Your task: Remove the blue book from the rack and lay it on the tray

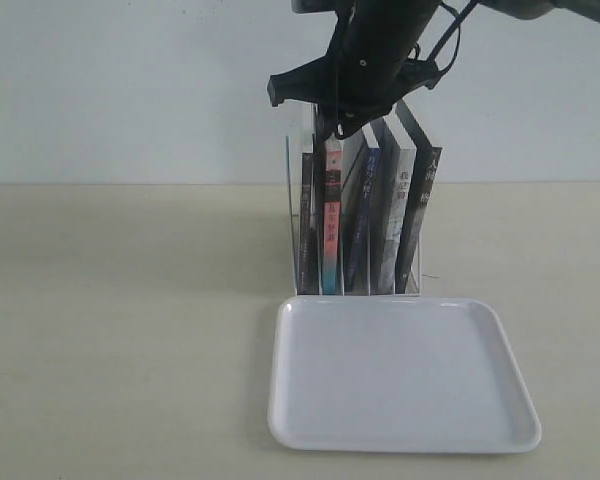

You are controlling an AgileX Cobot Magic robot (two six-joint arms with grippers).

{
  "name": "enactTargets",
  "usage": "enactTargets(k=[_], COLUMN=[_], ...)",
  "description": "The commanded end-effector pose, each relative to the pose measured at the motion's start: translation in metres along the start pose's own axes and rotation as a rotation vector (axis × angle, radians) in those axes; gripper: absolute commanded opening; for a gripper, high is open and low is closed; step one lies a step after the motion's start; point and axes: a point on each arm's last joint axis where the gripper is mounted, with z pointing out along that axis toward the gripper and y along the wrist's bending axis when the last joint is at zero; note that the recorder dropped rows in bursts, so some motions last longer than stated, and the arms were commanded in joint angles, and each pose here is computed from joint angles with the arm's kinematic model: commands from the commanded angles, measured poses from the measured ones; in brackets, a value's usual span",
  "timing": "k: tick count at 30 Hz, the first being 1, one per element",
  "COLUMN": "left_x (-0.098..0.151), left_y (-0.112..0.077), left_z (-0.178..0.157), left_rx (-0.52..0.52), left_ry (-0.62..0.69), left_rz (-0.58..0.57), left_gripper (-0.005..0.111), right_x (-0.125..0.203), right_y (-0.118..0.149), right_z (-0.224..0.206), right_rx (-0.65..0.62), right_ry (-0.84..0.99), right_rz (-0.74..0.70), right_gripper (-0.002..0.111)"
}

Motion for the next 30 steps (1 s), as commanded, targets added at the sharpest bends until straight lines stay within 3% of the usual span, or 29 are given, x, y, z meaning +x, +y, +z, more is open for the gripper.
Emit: enactTargets(k=[1,30], left_x=[0.000,0.000], left_y=[0.000,0.000], left_z=[0.000,0.000], left_rx=[-0.003,-0.003], left_ry=[-0.015,-0.015], left_rz=[0.006,0.006], left_gripper=[0.004,0.004], right_x=[-0.005,0.007], right_y=[-0.002,0.000], right_z=[-0.012,0.023], right_rx=[0.013,-0.003], right_ry=[-0.055,0.051], right_rz=[-0.017,0.003], right_gripper=[0.027,0.027])
